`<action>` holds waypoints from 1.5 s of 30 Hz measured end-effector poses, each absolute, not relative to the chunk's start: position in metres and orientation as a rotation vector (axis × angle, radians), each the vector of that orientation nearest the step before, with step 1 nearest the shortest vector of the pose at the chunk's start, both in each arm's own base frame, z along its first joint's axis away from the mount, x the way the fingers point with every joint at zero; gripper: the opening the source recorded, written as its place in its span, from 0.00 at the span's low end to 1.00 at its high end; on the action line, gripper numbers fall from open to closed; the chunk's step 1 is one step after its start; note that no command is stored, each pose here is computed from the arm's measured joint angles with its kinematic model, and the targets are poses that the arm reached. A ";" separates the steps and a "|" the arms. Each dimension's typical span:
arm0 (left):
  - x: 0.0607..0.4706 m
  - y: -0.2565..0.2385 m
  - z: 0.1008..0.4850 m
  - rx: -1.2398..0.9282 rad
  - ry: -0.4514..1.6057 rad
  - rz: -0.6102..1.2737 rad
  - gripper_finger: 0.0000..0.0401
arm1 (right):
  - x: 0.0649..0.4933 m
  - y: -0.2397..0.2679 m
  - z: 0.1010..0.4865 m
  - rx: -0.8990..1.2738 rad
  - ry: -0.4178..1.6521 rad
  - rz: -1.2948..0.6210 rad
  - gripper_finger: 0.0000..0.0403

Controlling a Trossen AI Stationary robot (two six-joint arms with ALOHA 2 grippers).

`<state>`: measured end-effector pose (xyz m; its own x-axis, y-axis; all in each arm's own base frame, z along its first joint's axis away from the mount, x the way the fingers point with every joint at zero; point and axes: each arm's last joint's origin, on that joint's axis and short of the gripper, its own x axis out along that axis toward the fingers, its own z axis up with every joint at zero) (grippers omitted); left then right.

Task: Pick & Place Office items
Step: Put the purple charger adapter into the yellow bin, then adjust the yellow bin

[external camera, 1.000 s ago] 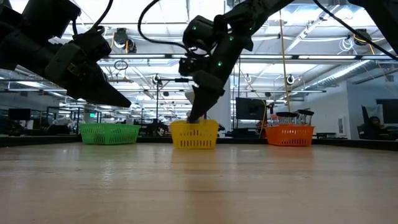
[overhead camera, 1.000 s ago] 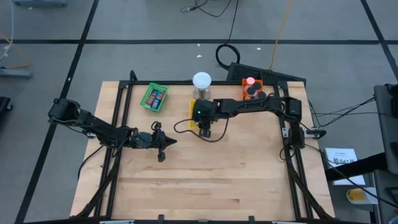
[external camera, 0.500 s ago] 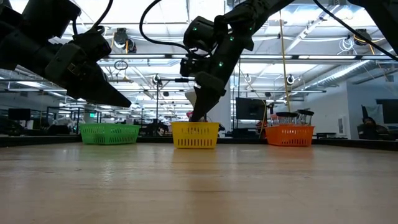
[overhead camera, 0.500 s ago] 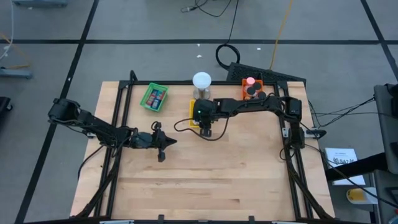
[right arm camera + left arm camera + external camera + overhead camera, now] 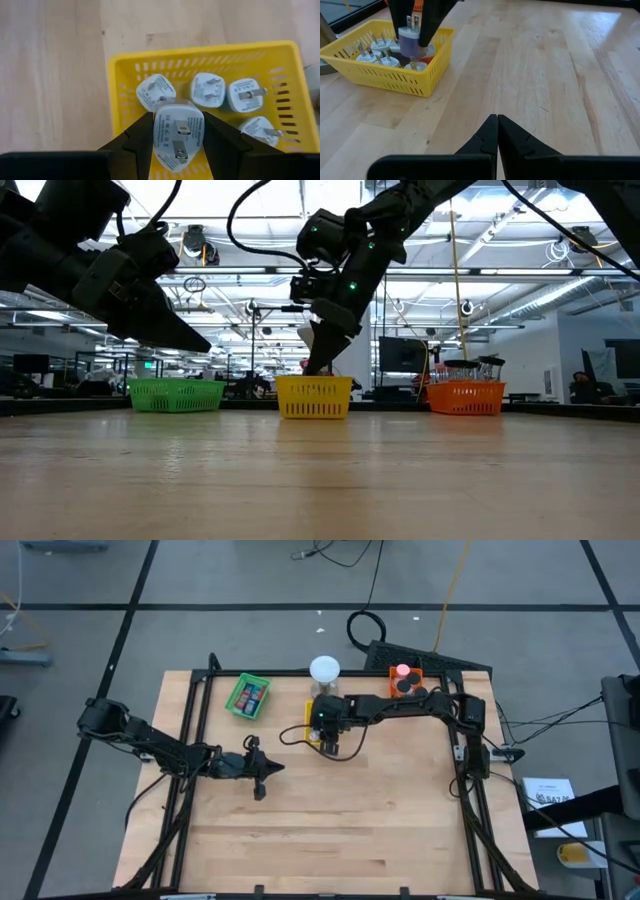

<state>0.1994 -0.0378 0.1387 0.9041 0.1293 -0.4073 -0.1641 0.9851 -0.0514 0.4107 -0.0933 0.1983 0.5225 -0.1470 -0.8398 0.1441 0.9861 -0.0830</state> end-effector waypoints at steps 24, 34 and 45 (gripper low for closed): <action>0.199 -0.038 0.139 -0.087 0.415 0.152 0.01 | 0.403 -0.101 0.183 0.029 1.029 -0.197 0.39; 0.199 -0.038 0.139 -0.088 0.415 0.152 0.01 | 0.405 -0.101 0.185 0.023 1.001 -0.205 0.43; 0.199 -0.038 0.139 -0.092 0.415 0.153 0.01 | 0.402 -0.101 0.193 0.010 0.999 -0.228 0.52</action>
<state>0.1994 -0.0378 0.1386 0.9040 0.1290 -0.4077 -0.1666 0.9843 -0.0577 0.4016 -0.1012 0.1928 0.5193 -0.1856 -0.8342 0.1949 0.9761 -0.0958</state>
